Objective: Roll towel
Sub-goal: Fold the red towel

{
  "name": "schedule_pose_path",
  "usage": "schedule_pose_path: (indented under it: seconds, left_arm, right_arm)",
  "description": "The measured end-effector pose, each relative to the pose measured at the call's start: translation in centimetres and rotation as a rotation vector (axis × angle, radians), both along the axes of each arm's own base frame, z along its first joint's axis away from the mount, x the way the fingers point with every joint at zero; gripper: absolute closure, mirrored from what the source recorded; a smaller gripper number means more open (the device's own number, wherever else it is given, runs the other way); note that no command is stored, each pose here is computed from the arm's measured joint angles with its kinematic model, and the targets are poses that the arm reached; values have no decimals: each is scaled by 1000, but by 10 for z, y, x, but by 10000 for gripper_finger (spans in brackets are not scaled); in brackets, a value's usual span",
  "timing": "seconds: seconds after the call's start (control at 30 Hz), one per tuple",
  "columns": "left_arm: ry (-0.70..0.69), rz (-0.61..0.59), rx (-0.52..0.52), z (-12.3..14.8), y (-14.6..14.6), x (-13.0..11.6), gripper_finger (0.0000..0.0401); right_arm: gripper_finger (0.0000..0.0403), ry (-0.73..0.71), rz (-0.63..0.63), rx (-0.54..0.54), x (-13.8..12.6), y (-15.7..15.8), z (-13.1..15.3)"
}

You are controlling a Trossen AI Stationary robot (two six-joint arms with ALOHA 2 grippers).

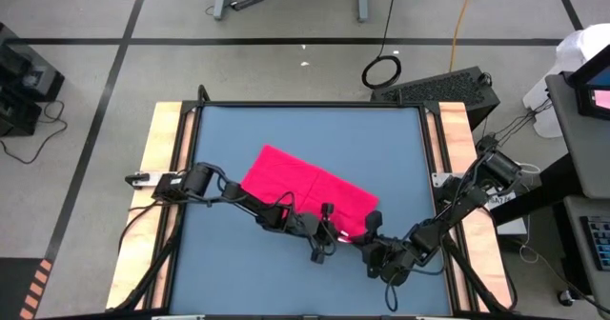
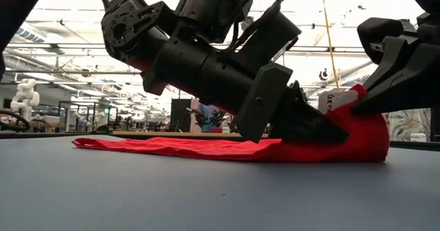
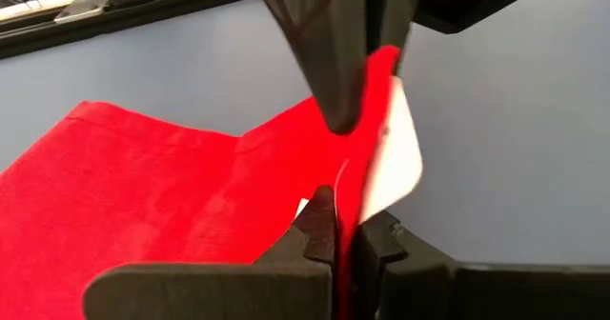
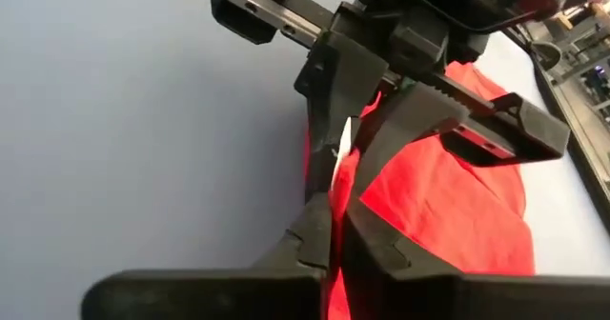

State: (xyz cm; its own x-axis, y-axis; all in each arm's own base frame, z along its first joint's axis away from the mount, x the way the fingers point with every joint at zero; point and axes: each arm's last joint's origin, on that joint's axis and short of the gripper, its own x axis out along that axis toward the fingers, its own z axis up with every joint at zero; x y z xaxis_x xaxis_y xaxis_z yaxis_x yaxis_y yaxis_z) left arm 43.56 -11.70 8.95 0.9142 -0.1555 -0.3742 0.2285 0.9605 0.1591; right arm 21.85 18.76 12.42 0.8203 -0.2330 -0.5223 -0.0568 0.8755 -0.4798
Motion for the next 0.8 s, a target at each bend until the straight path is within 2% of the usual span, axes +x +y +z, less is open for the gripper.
schedule_pose_path:
  seconds: [0.1,0.27,0.47,0.57,0.8]
  left_arm:
    - [-4,14,10,1,-3,-1,383]
    - [22,25,37,15,-12,-6,324]
    - [238,120,179,39,-26,-34,264]
    - [363,165,251,46,-31,-53,257]
    - [627,364,396,31,-25,-94,255]
  right_arm:
    - [395,-5,-19,28,-1,-1,1]
    - [400,-16,-54,87,-4,-3,10]
    - [402,-32,-111,183,-16,-12,33]
    - [402,-50,-146,237,-23,-19,48]
    - [402,-96,-227,340,-39,-39,78]
